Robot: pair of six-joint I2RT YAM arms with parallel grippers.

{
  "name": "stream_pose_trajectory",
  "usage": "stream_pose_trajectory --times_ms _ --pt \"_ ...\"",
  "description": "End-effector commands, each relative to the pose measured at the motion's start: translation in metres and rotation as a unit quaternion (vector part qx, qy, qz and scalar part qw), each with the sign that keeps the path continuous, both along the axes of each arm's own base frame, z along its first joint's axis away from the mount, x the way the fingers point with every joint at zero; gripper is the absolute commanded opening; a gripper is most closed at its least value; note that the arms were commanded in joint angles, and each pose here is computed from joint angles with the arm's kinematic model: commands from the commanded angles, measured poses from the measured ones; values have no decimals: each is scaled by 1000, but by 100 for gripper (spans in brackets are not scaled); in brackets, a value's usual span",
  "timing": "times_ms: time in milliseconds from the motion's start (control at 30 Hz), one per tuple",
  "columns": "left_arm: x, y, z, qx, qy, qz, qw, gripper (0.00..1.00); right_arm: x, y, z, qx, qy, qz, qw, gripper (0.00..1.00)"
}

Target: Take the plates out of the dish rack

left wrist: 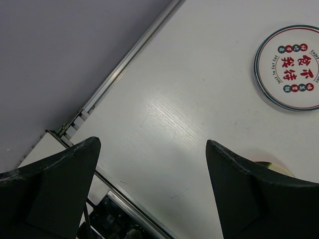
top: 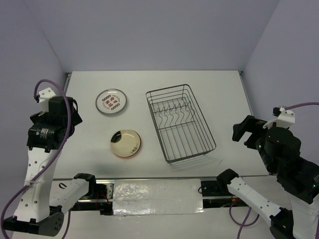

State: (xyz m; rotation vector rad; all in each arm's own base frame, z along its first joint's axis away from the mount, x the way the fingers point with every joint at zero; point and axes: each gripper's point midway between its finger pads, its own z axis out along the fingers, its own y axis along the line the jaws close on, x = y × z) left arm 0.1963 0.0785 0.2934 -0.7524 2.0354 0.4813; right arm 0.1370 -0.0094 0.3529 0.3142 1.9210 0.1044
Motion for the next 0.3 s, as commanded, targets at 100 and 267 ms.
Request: stream_pose_trajectory --times_ms 100,267 --pt "13 -9 7 -18 -18 -20 999 100 13 6 11 26 -30 -11 999 100" --pt "17 -12 3 -22 -14 -29 999 100 18 7 12 31 -32 -20 999 100"
